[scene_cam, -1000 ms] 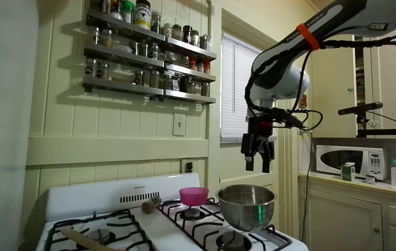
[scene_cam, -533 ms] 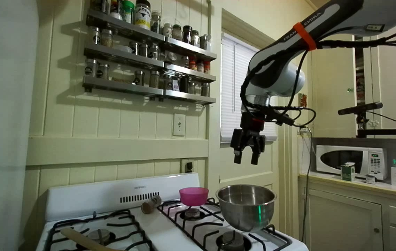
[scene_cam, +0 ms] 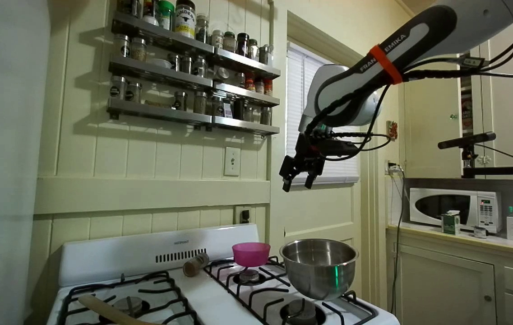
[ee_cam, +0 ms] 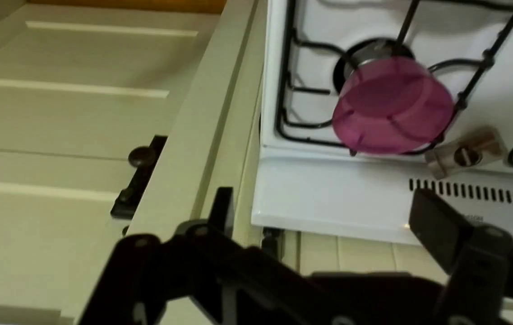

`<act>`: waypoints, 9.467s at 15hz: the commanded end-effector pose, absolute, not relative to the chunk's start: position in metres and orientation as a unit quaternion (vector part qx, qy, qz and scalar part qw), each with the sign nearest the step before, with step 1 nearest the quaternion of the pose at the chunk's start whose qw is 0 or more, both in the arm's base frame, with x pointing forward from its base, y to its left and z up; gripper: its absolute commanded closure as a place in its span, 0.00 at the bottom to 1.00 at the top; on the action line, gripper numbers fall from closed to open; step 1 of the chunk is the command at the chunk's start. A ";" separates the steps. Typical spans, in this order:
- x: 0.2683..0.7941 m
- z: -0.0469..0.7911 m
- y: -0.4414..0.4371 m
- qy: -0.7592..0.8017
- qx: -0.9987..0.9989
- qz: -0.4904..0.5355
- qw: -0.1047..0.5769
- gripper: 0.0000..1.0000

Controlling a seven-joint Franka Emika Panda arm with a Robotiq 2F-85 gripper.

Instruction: Flip the switch on the wall

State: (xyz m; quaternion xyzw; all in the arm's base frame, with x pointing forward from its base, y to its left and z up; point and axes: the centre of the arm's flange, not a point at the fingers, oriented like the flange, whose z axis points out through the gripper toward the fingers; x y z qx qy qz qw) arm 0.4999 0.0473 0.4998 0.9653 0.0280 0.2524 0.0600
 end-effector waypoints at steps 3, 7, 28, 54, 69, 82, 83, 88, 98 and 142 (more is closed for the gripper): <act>0.546 0.520 0.046 0.043 0.922 0.367 0.112 0.00; 0.578 0.526 0.055 0.063 0.893 0.430 0.115 0.00; 0.639 0.558 0.046 0.074 0.838 0.523 0.137 0.00; 0.713 0.516 0.088 0.027 0.781 0.622 0.048 1.00; 0.713 0.504 0.081 0.053 0.765 0.638 0.077 1.00; 0.711 0.499 0.076 0.068 0.758 0.642 0.092 1.00; 0.711 0.498 0.076 0.070 0.758 0.642 0.092 1.00; 0.709 0.494 0.076 0.071 0.759 0.641 0.090 1.00; 0.709 0.486 0.073 0.075 0.755 0.645 0.088 1.00; 0.724 0.496 0.064 0.101 0.745 0.656 0.061 1.00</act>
